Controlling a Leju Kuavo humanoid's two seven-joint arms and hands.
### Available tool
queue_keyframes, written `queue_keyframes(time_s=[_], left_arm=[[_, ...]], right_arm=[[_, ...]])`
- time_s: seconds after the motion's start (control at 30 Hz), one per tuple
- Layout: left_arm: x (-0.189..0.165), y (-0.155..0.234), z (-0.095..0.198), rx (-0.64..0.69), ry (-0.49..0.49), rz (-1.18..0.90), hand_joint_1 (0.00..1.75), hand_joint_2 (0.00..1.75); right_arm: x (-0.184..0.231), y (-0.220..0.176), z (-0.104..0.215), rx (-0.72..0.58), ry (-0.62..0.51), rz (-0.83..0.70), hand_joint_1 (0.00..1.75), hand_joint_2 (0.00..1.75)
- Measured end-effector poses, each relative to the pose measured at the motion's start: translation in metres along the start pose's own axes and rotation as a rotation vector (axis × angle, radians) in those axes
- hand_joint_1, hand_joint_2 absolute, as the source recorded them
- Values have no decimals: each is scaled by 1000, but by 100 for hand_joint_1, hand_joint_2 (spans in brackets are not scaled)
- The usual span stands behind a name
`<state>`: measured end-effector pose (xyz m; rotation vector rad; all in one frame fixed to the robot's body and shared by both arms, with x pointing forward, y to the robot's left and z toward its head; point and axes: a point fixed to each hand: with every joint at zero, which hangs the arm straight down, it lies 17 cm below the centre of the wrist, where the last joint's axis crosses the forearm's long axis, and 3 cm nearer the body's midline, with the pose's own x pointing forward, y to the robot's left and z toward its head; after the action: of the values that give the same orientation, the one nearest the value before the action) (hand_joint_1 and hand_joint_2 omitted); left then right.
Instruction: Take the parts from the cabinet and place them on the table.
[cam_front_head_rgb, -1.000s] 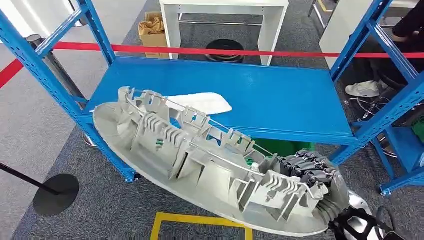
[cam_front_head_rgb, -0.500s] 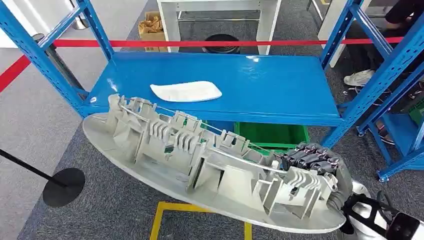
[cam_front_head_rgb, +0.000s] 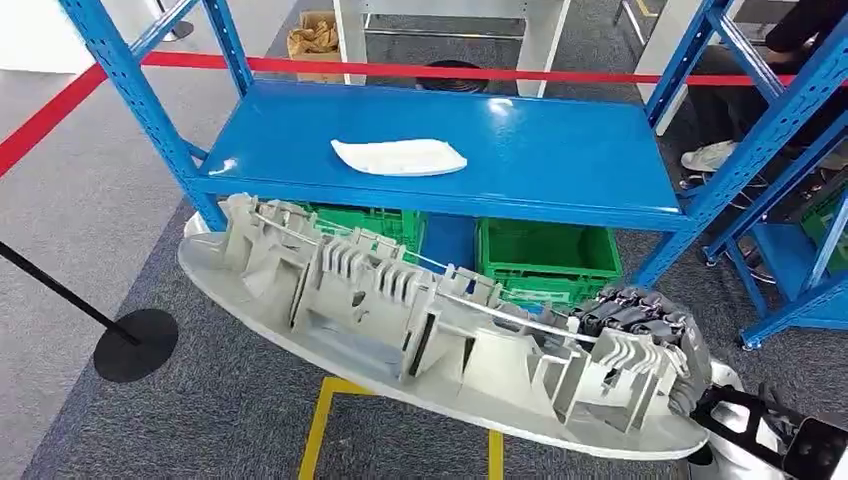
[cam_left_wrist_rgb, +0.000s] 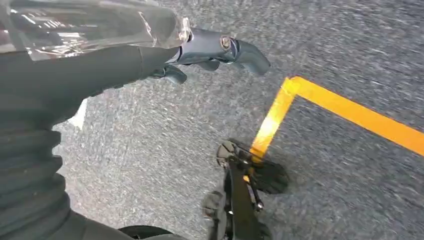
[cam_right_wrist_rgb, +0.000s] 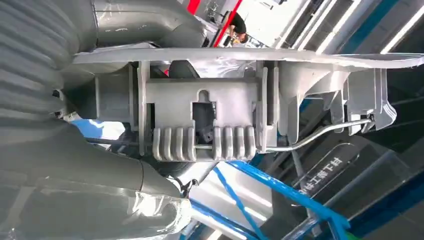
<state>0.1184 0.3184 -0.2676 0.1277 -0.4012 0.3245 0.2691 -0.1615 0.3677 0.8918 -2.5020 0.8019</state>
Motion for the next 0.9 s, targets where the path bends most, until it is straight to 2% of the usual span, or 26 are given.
queue_keyframes(time_s=[0.4,0.6,0.77,0.9], left_arm=[[2,8,-1,7,-8,-50,0,175],[12,24,-4,6,-36,-98,0,175],[20,35,-5,13,-47,-97,0,175],[21,40,-6,28,-42,-71,0,175]], right_arm=[[0,-11,11,-49,18,14,175,175],[-5,-12,38,-74,107,41,175,175],[-8,2,29,-21,117,100,175,175],[-9,19,13,30,84,87,175,175]])
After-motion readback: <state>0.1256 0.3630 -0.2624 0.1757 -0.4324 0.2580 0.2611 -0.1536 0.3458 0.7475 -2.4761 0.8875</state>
